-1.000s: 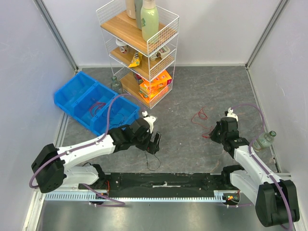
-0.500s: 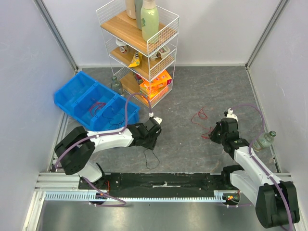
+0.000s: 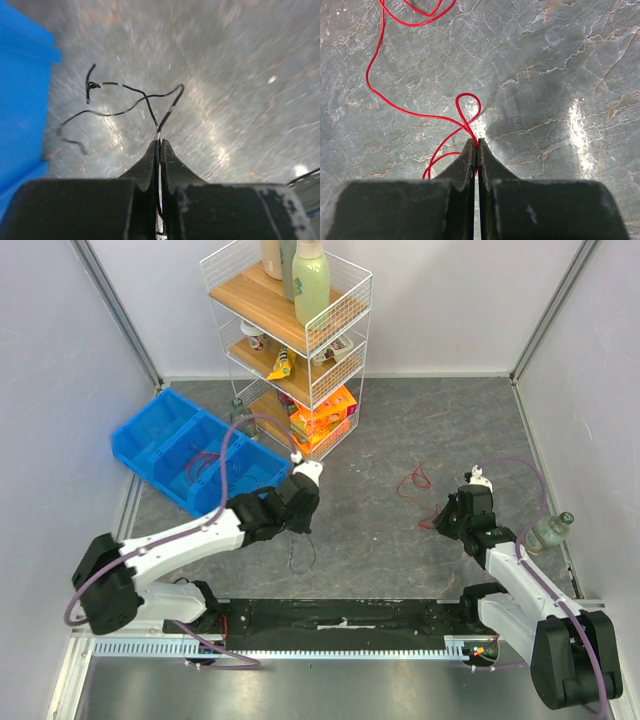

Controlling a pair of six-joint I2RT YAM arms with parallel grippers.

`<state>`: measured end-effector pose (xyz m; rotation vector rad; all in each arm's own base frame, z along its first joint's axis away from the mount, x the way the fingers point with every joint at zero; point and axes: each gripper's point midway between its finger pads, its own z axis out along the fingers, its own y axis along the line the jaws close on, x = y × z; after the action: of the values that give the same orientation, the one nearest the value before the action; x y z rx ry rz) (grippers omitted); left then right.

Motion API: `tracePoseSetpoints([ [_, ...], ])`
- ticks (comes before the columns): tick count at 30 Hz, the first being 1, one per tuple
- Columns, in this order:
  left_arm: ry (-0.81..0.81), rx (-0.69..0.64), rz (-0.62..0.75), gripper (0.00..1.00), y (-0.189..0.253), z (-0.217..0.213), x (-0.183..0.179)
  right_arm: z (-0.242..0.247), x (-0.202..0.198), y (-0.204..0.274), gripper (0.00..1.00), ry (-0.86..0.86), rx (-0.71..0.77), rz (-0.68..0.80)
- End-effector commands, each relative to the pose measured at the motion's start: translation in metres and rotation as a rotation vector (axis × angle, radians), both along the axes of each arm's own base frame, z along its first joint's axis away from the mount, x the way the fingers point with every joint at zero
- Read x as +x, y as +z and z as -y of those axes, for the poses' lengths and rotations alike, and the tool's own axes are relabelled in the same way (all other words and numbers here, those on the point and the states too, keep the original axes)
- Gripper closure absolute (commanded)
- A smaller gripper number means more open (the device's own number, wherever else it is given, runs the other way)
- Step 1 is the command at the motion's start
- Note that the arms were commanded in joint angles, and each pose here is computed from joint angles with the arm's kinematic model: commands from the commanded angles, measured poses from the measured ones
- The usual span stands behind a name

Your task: Untangle the cables

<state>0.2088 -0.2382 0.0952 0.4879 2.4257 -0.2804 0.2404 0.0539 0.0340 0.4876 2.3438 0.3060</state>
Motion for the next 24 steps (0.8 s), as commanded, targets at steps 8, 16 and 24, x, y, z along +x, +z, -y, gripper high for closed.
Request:
tracePoseSetpoints([
  [8, 0.418, -0.074, 0.615, 0.98, 0.181, -0.094, 0.059, -0.002, 0.010, 0.004, 0.97, 0.021, 0.001, 0.041],
  [16, 0.825, -0.083, 0.587, 0.98, 0.162, -0.165, 0.100, -0.003, 0.011, 0.003, 0.97, 0.023, 0.001, 0.042],
  [24, 1.016, 0.193, 0.688, 0.98, 0.148, -0.204, 0.131, -0.003, 0.013, -0.002, 0.97, 0.028, -0.001, 0.027],
])
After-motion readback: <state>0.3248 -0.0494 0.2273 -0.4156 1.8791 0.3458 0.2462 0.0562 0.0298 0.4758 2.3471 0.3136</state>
